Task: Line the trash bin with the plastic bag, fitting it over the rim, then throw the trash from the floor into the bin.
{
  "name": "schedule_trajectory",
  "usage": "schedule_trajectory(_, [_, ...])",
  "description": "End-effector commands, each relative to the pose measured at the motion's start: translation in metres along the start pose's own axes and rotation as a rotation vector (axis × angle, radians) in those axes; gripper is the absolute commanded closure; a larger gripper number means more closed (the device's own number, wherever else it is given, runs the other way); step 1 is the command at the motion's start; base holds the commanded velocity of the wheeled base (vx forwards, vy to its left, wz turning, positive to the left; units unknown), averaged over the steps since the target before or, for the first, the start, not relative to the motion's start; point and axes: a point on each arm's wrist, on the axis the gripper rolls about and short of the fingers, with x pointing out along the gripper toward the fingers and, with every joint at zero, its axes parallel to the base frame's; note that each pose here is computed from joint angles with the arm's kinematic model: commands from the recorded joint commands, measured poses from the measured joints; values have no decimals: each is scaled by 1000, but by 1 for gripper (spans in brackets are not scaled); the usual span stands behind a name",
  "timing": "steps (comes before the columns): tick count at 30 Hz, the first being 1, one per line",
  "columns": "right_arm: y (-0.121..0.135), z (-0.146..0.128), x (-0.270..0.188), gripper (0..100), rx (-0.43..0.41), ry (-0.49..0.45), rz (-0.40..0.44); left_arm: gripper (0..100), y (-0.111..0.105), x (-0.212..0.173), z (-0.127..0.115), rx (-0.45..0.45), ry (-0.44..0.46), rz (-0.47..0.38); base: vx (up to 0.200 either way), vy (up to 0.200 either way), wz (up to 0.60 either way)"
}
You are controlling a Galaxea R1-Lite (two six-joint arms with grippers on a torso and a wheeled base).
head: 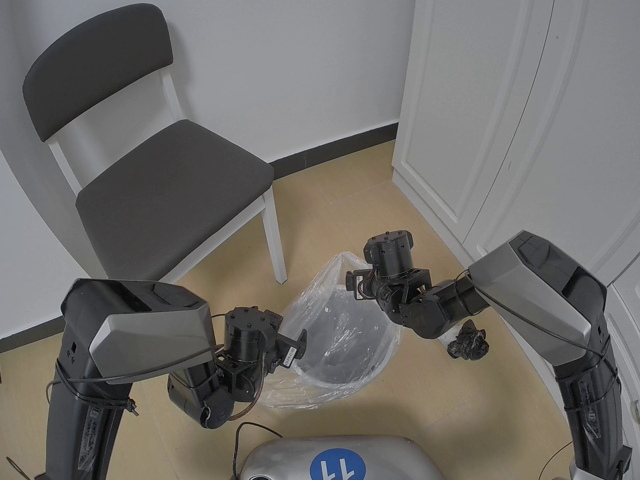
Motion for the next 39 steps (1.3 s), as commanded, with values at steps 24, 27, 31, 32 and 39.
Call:
schedule_trajectory(24, [-36, -17, 8, 0, 63, 36, -15, 0, 38, 68, 8, 93, 45, 142, 0, 0, 0])
schedule_trajectory(27, [-36, -18, 8, 0, 62, 39, -16, 0, 45, 73, 6, 92, 56, 157, 0, 0, 0])
schedule_trajectory(31, [-36, -20, 10, 0, 58, 46, -11, 0, 51, 83, 4, 82, 47, 176, 0, 0, 0])
schedule_trajectory(32, [-37, -22, 11, 0, 58, 52, -4, 0, 51, 85, 3, 81, 45, 178, 0, 0, 0])
schedule_trajectory(39, [-51, -27, 27, 0, 70, 55, -29, 0, 45, 100, 0, 59, 1, 186, 0, 0, 0])
